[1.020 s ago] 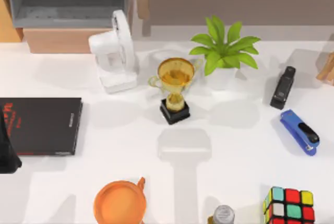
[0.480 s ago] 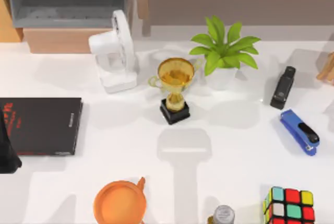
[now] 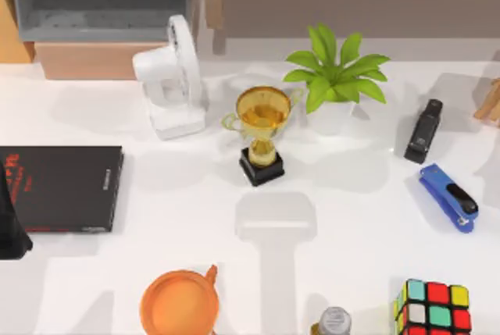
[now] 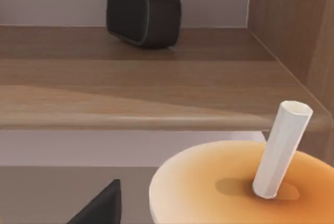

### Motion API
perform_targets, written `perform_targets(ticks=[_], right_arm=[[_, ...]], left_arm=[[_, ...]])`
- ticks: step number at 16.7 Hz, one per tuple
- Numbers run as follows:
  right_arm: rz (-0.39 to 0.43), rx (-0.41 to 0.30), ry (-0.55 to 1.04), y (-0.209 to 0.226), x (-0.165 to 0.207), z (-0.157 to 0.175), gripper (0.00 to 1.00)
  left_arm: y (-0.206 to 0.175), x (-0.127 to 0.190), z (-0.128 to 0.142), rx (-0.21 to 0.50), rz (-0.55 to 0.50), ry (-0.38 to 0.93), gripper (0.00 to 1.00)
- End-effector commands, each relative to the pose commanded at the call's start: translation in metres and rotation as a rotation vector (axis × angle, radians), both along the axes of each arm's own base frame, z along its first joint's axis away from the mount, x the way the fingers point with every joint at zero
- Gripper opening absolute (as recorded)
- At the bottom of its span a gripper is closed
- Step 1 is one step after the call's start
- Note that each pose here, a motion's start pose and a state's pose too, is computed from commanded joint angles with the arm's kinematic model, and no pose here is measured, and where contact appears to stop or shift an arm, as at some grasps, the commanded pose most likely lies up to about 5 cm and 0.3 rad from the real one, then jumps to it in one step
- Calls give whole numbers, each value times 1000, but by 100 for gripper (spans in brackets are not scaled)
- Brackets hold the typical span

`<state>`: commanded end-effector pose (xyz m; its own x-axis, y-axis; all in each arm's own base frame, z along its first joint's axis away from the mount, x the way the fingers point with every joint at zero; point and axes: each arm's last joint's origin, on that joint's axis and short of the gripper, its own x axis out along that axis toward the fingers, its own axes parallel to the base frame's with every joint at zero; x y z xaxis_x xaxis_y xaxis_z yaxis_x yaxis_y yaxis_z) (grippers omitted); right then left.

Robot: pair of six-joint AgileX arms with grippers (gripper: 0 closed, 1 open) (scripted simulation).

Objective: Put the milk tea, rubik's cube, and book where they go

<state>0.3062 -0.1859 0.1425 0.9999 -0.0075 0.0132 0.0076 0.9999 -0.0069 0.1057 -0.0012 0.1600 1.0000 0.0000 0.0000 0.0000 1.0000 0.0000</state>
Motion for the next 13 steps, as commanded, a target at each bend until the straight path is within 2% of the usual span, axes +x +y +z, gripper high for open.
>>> perform_targets(ticks=[3,6,8,10,13], right_arm=[[4,20,-11,1,3,10,100],[47,113,-27,15,13,44,100],[104,224,-1,37,22,68,100],[170,366,78,68,29,85,100],[244,607,320,128,31,94,100]], left_arm=[[0,0,0,0,0,0,100],[0,0,0,0,0,0,100],[0,0,0,0,0,0,100],[0,0,0,0,0,0,100],[0,0,0,0,0,0,100]])
